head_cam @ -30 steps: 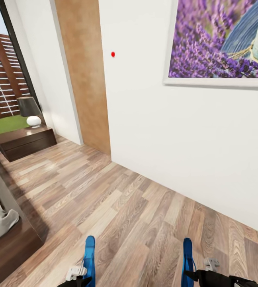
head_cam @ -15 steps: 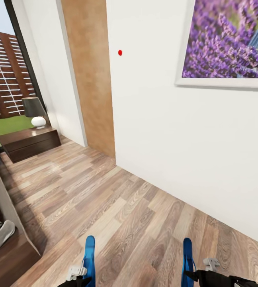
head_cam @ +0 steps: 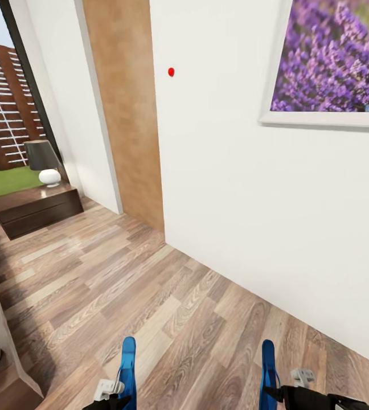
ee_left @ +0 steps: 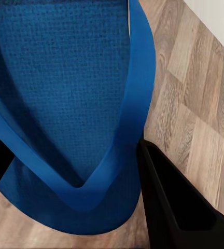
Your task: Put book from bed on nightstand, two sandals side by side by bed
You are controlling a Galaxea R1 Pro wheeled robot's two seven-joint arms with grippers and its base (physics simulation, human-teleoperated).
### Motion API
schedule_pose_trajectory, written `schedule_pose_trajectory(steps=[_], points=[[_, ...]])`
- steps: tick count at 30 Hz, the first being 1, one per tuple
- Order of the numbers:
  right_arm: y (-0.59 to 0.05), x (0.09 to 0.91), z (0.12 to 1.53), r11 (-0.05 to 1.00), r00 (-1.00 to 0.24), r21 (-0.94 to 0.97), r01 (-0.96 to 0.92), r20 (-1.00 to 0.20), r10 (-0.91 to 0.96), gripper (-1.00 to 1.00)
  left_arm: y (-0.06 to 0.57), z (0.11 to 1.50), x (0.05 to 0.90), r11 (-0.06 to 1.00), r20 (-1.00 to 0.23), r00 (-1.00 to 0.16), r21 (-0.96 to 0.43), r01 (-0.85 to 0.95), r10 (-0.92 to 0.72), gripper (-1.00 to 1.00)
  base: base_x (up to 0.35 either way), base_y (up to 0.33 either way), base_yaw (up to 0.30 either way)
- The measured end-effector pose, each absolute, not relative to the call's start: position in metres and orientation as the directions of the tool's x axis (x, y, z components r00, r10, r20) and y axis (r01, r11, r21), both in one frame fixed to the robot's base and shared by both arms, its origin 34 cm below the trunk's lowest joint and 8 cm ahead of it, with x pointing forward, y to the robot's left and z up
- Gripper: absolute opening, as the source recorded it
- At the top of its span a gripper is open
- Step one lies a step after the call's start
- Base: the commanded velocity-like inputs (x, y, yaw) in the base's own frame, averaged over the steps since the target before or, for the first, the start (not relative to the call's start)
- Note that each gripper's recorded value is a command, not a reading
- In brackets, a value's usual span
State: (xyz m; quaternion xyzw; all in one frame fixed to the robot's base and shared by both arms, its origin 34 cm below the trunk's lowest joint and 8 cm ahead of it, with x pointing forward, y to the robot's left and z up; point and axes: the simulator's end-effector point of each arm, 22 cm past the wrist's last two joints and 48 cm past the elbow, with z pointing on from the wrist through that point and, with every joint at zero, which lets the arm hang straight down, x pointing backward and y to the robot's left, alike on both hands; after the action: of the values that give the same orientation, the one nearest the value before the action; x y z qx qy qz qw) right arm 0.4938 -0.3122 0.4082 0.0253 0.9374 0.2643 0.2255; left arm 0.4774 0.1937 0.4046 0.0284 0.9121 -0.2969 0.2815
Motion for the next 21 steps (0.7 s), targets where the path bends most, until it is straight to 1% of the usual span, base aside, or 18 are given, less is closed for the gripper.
schedule_pose_trajectory(steps=[5,7,10,13,15,17,21], points=[[-0.313,0.494,0.408,0.860,-0.896,0.506,-0.071,-0.410,0.168,-1.00,0.195,0.404,0.478,0.825,-0.531,-0.840,-0.522,0.217,-0.115,-1.00,0.324,0.000,0.000],[-0.314,0.494,0.407,0.863,-0.896,0.500,-0.067,-0.411,0.168,-1.00,0.202,0.400,0.479,0.845,-0.531,-0.840,-0.496,0.200,-0.113,-1.00,0.324,0.000,0.000],[-0.325,0.495,0.401,0.888,-0.897,0.458,-0.043,-0.410,0.168,-1.00,0.217,0.391,0.483,0.886,-0.531,-0.840,-0.436,0.156,-0.113,-1.00,0.324,0.000,0.000],[-0.333,0.494,0.391,0.918,-0.899,0.396,-0.010,-0.405,0.165,-1.00,0.221,0.381,0.473,0.899,-0.507,-0.854,-0.419,0.127,-0.116,-1.00,0.316,0.000,0.000],[-0.305,0.487,0.379,0.922,-0.909,0.388,-0.005,-0.386,0.157,-1.00,0.220,0.374,0.462,0.899,-0.483,-0.867,-0.423,0.110,-0.121,-1.00,0.290,0.000,0.000],[-0.280,0.484,0.373,0.919,-0.913,0.394,-0.001,-0.375,0.160,-1.00,0.219,0.372,0.458,0.900,-0.484,-0.866,-0.423,0.109,-0.122,-1.00,0.276,0.000,0.000],[-0.265,0.481,0.369,0.917,-0.916,0.398,0.004,-0.367,0.163,-1.00,0.216,0.367,0.448,0.901,-0.494,-0.862,-0.418,0.119,-0.115,-1.00,0.268,0.000,0.000]])
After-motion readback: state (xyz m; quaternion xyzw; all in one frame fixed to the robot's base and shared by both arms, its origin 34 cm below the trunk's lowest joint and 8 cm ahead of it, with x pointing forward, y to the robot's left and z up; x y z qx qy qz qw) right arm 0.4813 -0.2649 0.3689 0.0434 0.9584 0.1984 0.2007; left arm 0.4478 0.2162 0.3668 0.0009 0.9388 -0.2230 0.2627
